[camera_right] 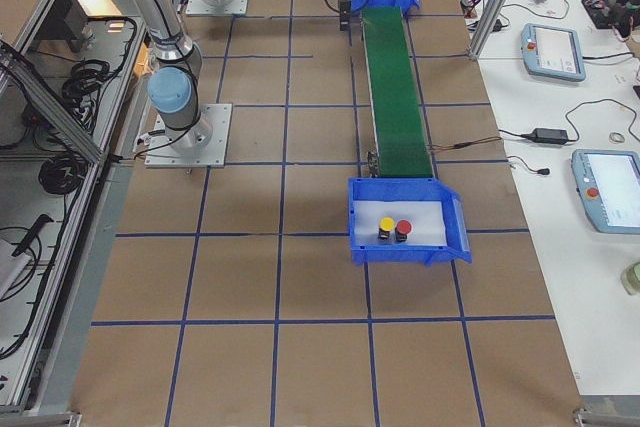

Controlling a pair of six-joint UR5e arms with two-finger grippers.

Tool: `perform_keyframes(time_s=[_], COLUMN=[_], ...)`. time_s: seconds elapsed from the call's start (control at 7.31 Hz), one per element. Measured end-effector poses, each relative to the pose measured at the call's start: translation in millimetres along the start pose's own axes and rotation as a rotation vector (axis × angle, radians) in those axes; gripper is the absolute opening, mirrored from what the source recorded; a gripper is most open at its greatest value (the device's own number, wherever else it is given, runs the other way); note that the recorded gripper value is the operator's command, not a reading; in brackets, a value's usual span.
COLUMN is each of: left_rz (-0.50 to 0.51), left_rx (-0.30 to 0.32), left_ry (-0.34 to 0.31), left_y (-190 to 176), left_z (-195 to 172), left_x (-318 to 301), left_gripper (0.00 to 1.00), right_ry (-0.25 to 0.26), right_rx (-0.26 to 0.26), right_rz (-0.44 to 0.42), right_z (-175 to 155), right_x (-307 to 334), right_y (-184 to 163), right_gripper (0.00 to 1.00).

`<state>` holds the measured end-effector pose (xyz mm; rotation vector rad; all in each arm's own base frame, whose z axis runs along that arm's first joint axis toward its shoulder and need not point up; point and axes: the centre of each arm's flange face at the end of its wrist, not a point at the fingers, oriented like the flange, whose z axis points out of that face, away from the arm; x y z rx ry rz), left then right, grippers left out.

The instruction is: Transport two buttons from left to right

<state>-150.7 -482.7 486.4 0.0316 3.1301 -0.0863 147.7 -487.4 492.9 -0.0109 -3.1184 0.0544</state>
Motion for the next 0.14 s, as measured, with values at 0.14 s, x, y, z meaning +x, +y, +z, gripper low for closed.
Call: perform_keyframes(time_s=[0.14], left_rz=[0.0], left_rx=[0.002], left_ry=[-0.001], left_y=[0.1], left_z=[-0.6], left_x=[0.0], left_gripper=[1.0], right_ry=[0.0], right_rx=[-0.001], right_rz=[0.0], right_z=[0.3], right_x=[0.0], right_y=[0.3], right_gripper=[1.0])
